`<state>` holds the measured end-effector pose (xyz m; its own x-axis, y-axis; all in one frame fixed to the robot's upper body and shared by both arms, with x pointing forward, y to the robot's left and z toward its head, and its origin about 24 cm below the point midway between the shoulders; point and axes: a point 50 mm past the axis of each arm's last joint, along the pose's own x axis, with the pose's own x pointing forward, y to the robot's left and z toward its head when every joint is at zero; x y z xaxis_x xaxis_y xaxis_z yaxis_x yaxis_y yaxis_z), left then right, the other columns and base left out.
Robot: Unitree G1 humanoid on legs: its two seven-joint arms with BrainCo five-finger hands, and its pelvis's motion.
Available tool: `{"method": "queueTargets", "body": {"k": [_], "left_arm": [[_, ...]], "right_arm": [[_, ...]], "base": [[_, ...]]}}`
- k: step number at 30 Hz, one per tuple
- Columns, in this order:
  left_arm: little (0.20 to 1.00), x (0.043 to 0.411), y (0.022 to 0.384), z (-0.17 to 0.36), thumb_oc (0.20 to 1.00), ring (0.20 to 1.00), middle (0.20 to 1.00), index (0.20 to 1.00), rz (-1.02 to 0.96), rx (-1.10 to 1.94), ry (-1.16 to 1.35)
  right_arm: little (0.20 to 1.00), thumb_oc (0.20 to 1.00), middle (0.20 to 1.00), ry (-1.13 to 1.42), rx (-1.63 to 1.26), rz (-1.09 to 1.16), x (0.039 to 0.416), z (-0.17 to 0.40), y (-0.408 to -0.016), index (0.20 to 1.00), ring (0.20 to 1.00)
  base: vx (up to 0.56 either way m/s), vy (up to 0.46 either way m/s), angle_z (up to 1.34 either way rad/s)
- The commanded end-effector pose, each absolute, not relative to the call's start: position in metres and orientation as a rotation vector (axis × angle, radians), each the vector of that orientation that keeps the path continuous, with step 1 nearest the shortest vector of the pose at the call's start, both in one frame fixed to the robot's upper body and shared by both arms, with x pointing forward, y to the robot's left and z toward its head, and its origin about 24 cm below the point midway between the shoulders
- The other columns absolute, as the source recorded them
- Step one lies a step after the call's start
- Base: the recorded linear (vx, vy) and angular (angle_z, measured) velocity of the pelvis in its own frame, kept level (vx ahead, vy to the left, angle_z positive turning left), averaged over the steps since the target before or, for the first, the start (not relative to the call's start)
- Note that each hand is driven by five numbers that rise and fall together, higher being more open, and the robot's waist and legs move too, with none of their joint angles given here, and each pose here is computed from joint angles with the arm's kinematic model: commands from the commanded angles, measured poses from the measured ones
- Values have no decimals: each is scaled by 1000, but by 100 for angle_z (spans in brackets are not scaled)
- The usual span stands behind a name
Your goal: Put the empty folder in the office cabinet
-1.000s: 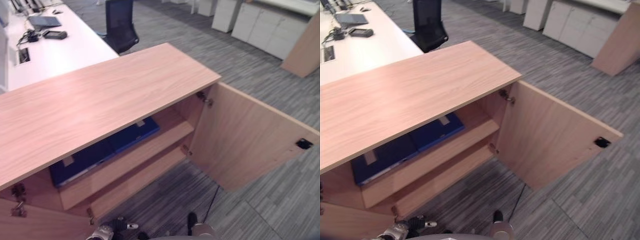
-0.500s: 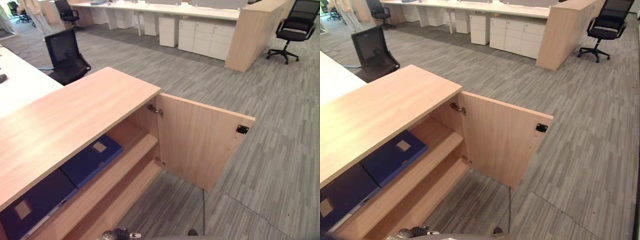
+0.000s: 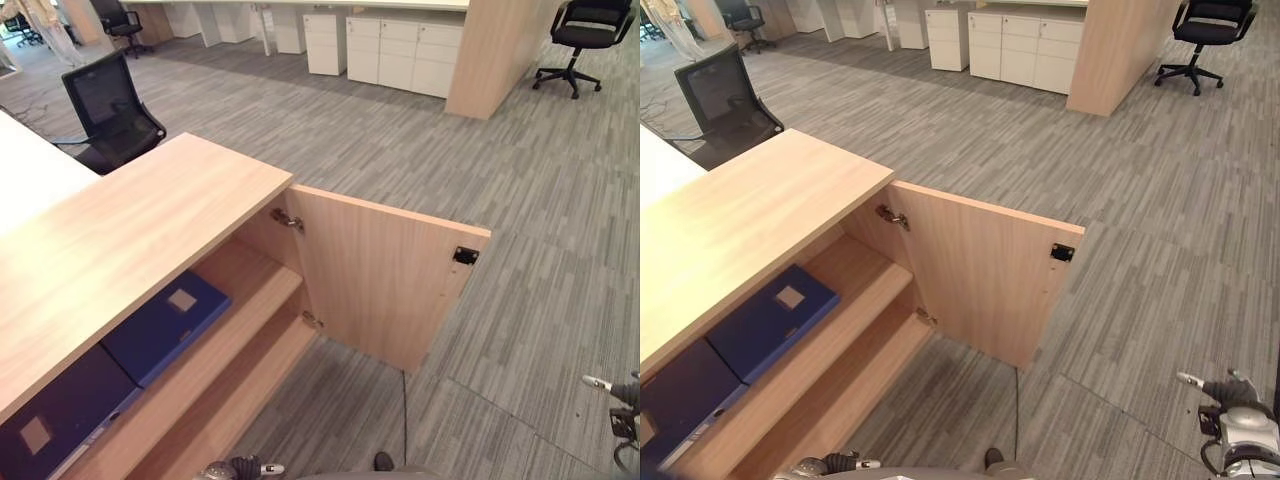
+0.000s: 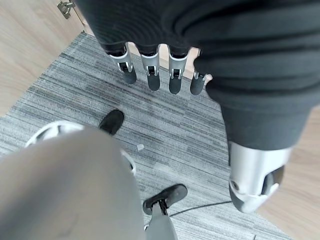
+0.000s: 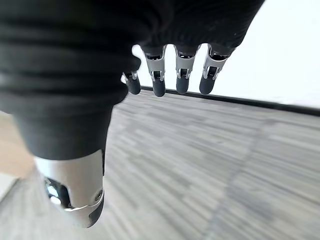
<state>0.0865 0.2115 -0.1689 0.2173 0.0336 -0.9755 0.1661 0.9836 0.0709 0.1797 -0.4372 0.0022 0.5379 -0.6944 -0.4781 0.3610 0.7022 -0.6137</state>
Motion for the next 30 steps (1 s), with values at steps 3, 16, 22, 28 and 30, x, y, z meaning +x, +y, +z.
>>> {"method": "queueTargets", "body": {"k": [3,16,22,28,30], "left_arm": [[1000,90,217,-167,1000,1000,1000,1000,-28,118,1334],[1000,83,232,-166,1000,1000,1000,1000,61,104,1320],[1000,89,261,-157,1000,1000,1000,1000,133,166,1310],[1000,64,250,-164,1000,1000,1000,1000,99,97,1372],[1000,61,245,-166,1000,1000,1000,1000,68,84,1380]], "right_arm": [[1000,1000,1000,566,-604,-596,228,43,-430,1000,1000],[1000,1000,1000,378,-689,-395,266,59,-386,1000,1000],[1000,1000,1000,337,-657,-279,254,44,-361,1000,1000],[1000,1000,1000,359,-696,-19,242,51,-352,1000,1000],[1000,1000,1000,369,-711,87,244,53,-344,1000,1000]], "base": [[43,84,-8],[89,217,-61],[9,-22,1],[99,-145,-10],[36,-109,-1]]}}
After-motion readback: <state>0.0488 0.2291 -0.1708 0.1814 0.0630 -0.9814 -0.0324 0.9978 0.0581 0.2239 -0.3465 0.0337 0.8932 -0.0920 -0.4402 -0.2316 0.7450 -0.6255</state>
